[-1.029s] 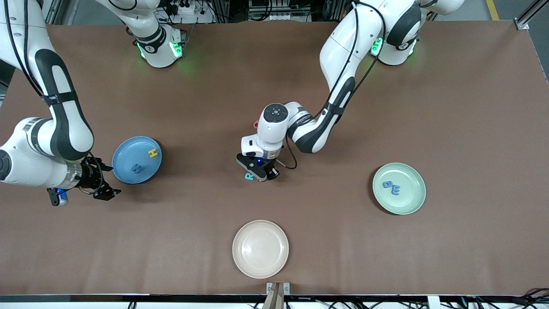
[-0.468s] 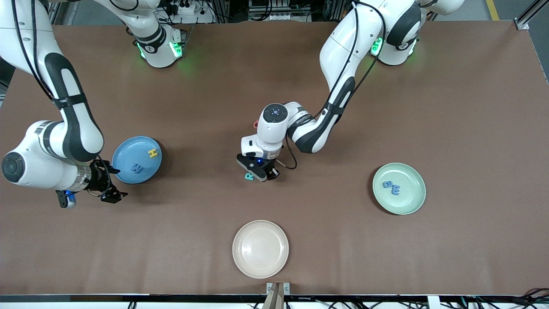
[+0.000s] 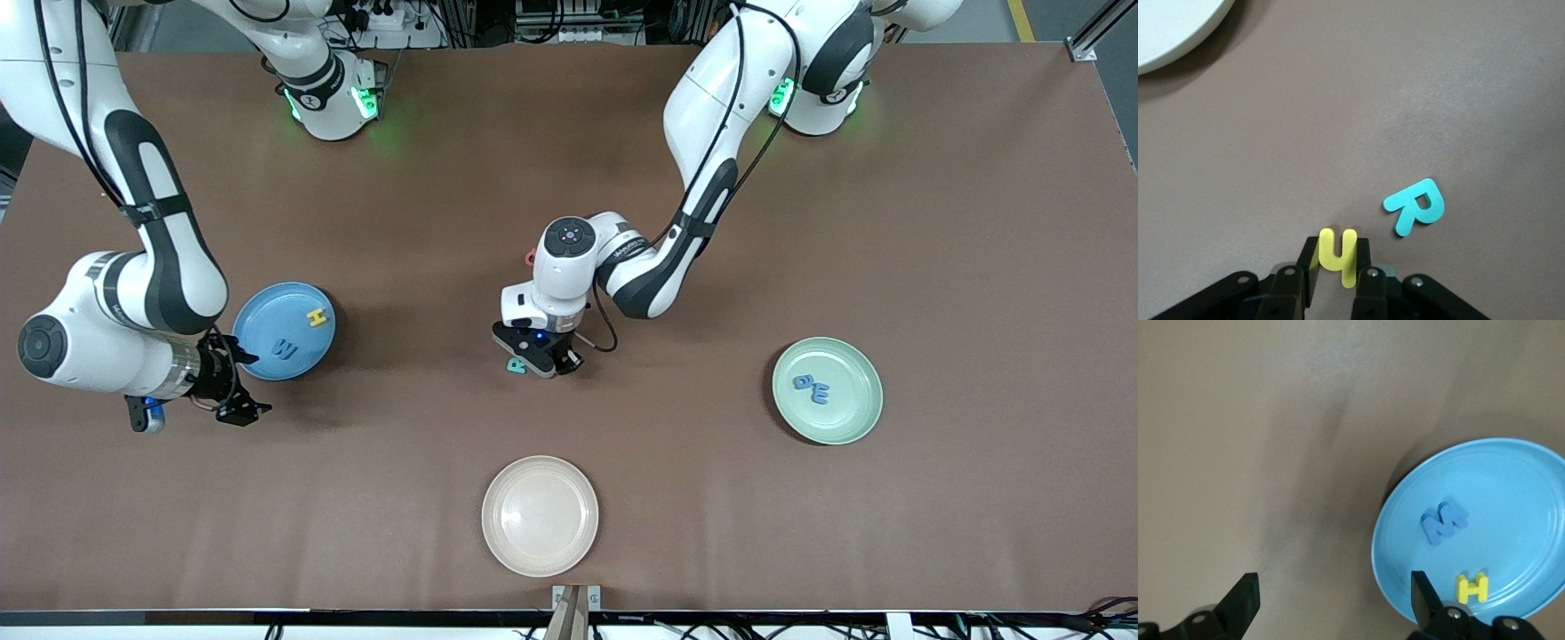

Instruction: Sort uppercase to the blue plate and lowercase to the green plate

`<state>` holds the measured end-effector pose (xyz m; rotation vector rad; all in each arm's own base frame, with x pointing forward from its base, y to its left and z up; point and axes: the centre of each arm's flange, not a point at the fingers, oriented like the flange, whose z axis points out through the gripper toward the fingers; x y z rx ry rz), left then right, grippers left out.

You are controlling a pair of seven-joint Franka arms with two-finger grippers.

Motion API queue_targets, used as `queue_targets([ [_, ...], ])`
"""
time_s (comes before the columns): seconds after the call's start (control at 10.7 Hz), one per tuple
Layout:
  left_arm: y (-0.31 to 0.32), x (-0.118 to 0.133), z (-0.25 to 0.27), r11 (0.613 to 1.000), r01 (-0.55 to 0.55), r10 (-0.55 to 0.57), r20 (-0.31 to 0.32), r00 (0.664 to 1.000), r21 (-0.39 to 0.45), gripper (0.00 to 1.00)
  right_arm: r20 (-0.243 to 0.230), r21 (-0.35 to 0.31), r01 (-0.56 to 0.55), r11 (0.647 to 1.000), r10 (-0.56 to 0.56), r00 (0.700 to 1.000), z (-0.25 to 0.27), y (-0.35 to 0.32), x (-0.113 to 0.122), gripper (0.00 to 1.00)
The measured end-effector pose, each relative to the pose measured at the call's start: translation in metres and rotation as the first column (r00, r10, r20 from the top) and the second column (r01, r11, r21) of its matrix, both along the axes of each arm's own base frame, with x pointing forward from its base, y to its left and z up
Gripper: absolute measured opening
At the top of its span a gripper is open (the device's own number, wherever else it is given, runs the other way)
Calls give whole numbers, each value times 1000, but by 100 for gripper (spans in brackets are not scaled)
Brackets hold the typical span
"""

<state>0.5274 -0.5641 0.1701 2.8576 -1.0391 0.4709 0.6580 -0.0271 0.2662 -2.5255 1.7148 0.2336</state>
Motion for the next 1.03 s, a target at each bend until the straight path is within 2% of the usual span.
queue_targets([
  [0.47,1,3,10,1000,-7,7,-13,1000,25,26,30,-9,55,998,-54,998,-4,28,6,100],
  [0.75,6,13,35,999,-18,18,-3,1000,27,26,55,-10,108,994,-107,993,-6,45,10,100],
  [1.03,30,31,70,993,-67,71,-40,997,97,26,79,-5,181,983,-180,980,-2,74,14,100],
])
